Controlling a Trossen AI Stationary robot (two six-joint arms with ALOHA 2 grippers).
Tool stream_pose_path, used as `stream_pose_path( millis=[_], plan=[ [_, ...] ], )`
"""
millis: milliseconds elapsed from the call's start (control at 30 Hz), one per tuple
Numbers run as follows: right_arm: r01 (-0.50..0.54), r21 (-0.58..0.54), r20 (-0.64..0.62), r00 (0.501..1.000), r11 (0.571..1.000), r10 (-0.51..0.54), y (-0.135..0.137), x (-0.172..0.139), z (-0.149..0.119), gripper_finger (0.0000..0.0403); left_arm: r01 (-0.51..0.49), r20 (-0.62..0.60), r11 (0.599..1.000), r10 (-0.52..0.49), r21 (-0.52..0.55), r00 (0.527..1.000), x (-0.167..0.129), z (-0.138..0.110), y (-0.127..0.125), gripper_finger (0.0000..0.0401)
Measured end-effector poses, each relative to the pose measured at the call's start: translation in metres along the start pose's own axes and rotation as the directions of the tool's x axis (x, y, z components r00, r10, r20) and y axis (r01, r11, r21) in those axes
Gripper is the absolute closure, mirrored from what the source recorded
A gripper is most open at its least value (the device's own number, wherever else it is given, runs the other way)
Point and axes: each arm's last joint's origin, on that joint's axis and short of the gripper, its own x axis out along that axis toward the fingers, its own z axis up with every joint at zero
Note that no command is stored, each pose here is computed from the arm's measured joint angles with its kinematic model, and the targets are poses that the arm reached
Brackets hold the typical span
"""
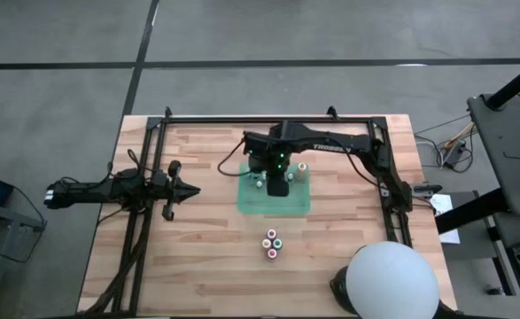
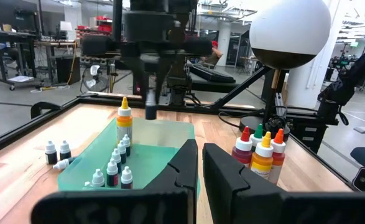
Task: Pick & Place food coloring
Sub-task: Put the small black food coloring bottle into the green container
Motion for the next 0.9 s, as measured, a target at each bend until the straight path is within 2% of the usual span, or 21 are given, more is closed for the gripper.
stream_pose_path(
  millis=[267,900],
  plan=[
    [-0.010,-0.022,-0.030,1.000,1.000,0.009,0.013,0.009,0.001,0.0348,0.000,0.000,1.000,0.000,0.000,1.000,0.000,0.000,0.000,0.0401],
    [-0.007,0.037,-0.122,0.992,0.999,0.011,-0.002,0.072,0.007,0.0348,0.000,0.000,1.000,0.000,0.000,1.000,0.000,0.000,0.000,0.0401]
  ],
)
